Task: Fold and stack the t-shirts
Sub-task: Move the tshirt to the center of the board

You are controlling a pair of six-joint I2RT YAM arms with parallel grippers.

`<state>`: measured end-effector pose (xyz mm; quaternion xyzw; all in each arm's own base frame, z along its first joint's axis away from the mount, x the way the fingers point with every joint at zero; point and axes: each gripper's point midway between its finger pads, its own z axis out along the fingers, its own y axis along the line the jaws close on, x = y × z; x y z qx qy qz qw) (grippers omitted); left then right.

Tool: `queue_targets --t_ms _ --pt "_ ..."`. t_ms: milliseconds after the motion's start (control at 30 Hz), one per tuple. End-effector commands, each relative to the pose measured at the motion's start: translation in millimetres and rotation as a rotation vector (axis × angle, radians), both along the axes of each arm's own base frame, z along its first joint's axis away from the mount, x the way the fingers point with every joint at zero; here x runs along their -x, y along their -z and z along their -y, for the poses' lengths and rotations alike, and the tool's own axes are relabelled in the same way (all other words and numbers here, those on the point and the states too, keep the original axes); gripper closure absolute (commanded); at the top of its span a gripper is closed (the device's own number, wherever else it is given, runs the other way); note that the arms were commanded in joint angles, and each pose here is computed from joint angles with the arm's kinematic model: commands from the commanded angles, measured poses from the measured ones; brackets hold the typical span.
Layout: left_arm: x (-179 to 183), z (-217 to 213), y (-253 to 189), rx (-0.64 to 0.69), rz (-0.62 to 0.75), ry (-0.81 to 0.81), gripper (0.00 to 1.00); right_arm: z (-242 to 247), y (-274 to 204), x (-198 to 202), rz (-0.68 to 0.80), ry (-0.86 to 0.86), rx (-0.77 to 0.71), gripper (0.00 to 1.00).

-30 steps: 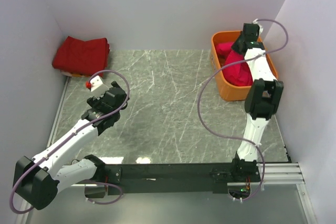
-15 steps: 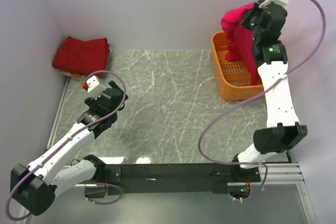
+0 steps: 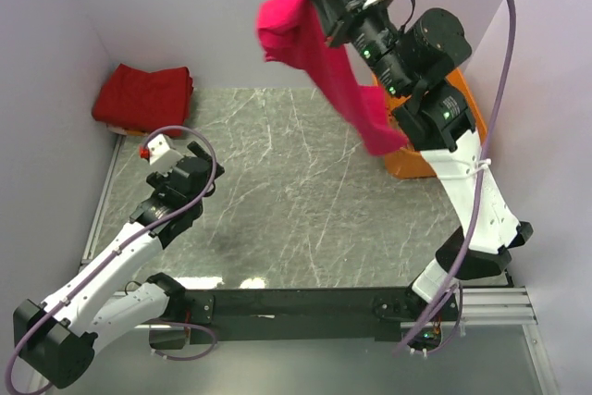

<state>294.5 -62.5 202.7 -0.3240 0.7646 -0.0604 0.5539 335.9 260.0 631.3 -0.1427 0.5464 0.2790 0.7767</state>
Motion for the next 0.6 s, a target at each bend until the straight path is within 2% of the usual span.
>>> queue_targets --t_ms 0,167,233,300,333,367,433,467,533,567 --pt "1.9 -2.1 -10.8 0.034 0.028 -0.017 0.01 -25.2 -50.0 39.0 0.191 -0.089 -0.051 1.00" --pt "6.1 -9.4 -12.6 0.040 0.031 -0.057 0.00 -45.4 -53.8 31.3 0.193 -0.127 -0.138 1.00" --pt "8.0 -13.6 -13.7 0.042 0.033 -0.081 0.01 -48.5 -48.9 27.1 0.151 -0.133 -0.168 1.00" --pt "13.1 -20.3 -13.0 0.031 0.020 -0.110 0.01 -53.2 -21.6 12.7 0.089 -0.097 -0.137 1.00" --pt "14.1 -23.3 -14.5 0.051 0.028 -0.138 0.01 -33.2 -17.7 7.7 0.056 -0.018 -0.161 1.00" --pt "17.3 -28.0 -13.6 0.042 0.023 -0.160 0.00 -38.5 25.5 -12.0 -0.034 0.026 -0.112 1.00" --pt "19.2 -31.7 -12.0 0.057 0.026 -0.190 0.01 -9.8 57.5 -23.9 -0.121 0.132 -0.131 1.00" --pt "19.9 -32.6 -10.6 0.056 0.024 -0.197 0.01 0.2 120.4 -51.4 -0.231 0.188 -0.068 0.98" --pt "19.9 -32.2 -6.9 0.056 0.015 -0.199 0.00 20.4 178.8 -67.1 -0.394 0.195 -0.116 0.95" --pt "19.3 -31.2 -3.7 0.055 0.003 -0.201 0.01 42.9 249.1 -85.6 -0.530 0.241 -0.081 0.94"
